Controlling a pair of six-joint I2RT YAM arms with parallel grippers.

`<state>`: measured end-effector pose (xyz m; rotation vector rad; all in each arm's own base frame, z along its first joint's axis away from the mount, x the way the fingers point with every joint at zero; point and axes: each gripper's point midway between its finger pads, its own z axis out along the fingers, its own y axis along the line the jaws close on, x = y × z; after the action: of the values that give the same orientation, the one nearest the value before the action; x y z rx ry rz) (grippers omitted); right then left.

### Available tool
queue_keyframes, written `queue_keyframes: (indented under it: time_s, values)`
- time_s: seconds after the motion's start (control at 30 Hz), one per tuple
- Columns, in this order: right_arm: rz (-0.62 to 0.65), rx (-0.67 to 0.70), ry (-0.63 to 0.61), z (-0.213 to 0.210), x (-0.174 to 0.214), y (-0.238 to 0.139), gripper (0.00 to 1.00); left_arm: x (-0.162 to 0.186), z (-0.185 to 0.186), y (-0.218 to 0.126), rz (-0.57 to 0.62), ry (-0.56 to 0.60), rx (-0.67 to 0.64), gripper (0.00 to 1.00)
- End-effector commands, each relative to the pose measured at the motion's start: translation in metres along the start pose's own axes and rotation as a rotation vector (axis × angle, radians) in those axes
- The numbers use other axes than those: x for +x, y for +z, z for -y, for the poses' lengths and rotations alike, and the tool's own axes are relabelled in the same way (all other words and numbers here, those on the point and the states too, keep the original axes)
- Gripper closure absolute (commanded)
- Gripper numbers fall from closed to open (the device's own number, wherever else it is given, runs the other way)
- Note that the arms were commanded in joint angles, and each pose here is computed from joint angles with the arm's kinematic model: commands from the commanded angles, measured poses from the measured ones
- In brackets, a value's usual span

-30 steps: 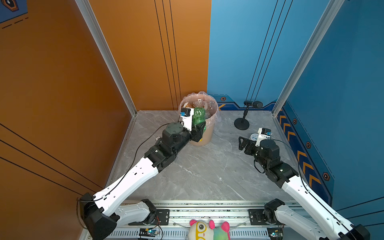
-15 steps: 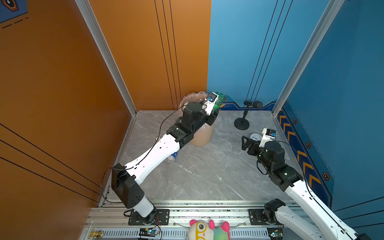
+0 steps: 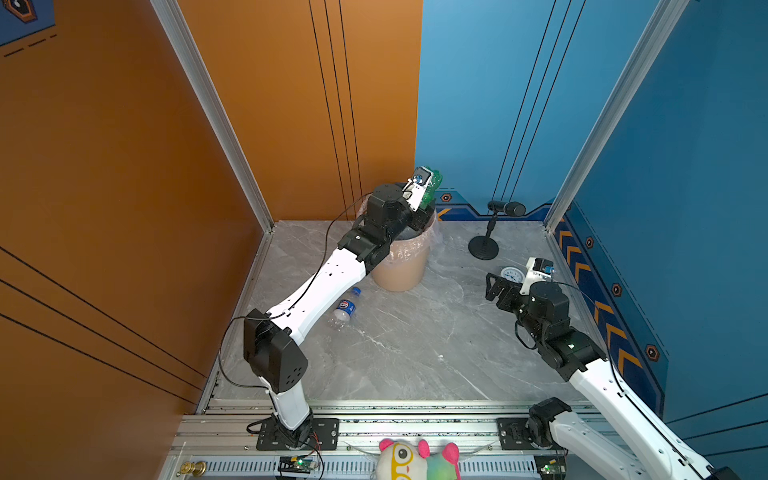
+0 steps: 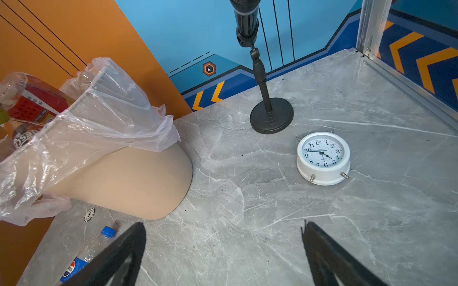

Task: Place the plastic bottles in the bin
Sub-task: 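Release the Sprite bottle into the bin and withdraw the left gripper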

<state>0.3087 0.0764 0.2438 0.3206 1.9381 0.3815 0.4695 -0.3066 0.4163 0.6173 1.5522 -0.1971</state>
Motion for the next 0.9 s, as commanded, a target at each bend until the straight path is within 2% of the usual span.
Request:
queue_keyframes:
  time_s: [0.0, 0.07, 0.2, 0.37, 0.43, 0.5, 0.6, 0.77, 0.83, 0.87]
  values:
    - [-0.01, -0.015, 0.003, -0.003, 0.001, 0.001, 0.0, 0.014, -0.012, 0.007, -0.079, -0.007, -0.017, 0.02]
    - [-0.011, -0.01, 0.003, -0.001, 0.0, 0.001, 0.0, 0.008, -0.016, 0.0, -0.069, -0.03, -0.023, 0.02]
    - [-0.013, -0.006, 0.002, 0.0, 0.0, 0.001, 0.0, -0.024, -0.025, -0.029, 0.03, -0.075, -0.036, 0.02]
    - [-0.021, -0.009, 0.008, -0.001, 0.002, 0.002, 0.0, -0.068, -0.028, -0.087, 0.187, -0.147, -0.001, 0.02]
    - [-0.031, -0.016, 0.012, -0.003, 0.002, 0.004, 0.0, -0.075, -0.034, -0.112, 0.225, -0.174, -0.013, 0.02]
    - [-0.049, -0.022, 0.016, -0.006, 0.005, 0.007, 0.0, -0.068, -0.042, -0.135, 0.226, -0.199, -0.05, 0.02]
    - [-0.073, -0.029, 0.031, -0.01, 0.009, 0.011, 0.0, -0.021, -0.058, -0.17, 0.163, -0.276, -0.168, 0.02]
    - [-0.125, -0.041, 0.056, -0.024, 0.024, 0.021, 0.0, 0.125, -0.073, -0.227, -0.057, -0.477, -0.342, 0.02]
    - [-0.155, -0.046, 0.057, -0.035, 0.033, 0.024, 0.0, 0.169, -0.082, -0.25, -0.127, -0.574, -0.395, 0.02]
    - [-0.171, -0.05, 0.048, -0.043, 0.037, 0.026, 0.0, 0.179, -0.085, -0.26, -0.134, -0.622, -0.4, 0.02]
